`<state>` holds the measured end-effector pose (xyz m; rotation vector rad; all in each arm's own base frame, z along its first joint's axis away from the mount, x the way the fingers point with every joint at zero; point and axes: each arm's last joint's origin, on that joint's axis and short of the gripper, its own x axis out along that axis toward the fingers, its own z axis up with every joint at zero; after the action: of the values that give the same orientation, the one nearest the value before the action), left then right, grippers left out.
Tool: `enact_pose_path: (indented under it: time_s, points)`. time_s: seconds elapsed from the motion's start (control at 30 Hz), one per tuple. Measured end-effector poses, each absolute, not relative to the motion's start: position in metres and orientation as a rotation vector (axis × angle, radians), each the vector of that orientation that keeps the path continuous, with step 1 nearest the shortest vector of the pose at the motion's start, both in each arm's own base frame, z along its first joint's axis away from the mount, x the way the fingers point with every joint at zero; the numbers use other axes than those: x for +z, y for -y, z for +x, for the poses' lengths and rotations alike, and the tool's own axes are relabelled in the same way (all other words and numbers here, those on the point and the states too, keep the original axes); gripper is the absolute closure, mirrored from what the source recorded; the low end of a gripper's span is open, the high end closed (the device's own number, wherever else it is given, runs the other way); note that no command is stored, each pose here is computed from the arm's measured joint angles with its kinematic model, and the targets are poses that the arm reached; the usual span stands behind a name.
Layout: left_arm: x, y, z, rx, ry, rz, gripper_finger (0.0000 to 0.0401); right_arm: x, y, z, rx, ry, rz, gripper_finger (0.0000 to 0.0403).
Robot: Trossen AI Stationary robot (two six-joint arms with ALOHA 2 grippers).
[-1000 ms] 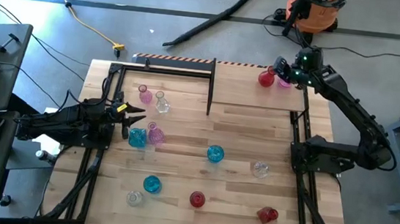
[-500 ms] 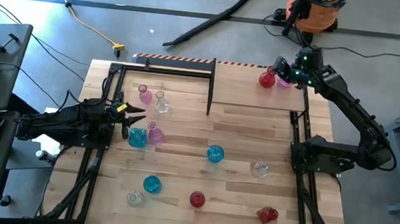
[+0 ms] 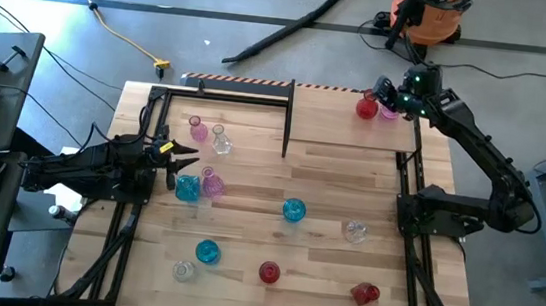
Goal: Sort vases onto shelf
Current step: Put the top red vase on the shelf, then put the top left blue vase on the shelf
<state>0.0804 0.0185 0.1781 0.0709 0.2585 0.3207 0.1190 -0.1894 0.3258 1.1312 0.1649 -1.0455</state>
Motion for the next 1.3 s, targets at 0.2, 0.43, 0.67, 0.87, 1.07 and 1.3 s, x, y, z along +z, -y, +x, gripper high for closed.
enact_pose_path:
  time_s: [0.2,0.43,0.67,0.87,1.07,1.3]
  points:
    - [0.178,-0.018,0.08,0.321,-0.259,0.072,0.03,0.325,0.19,0.116,-1.06,-0.173,1.136,0.0342]
    - [0.178,-0.018,0.08,0.321,-0.259,0.071,0.03,0.326,0.189,0.115,-1.06,-0.167,1.128,0.0341]
    - [0.178,-0.018,0.08,0.321,-0.258,0.071,0.03,0.332,0.183,0.112,-1.065,-0.139,1.107,0.0341]
    - [0.178,-0.018,0.08,0.321,-0.258,0.072,0.03,0.339,0.179,0.109,-1.048,-0.105,1.07,0.0341]
    - [0.178,-0.018,0.08,0.32,-0.258,0.071,0.03,0.346,0.17,0.104,-1.054,-0.075,1.042,0.0341]
    - [0.178,-0.018,0.08,0.32,-0.259,0.072,0.03,0.351,0.153,0.095,-1.047,-0.083,1.043,0.0341]
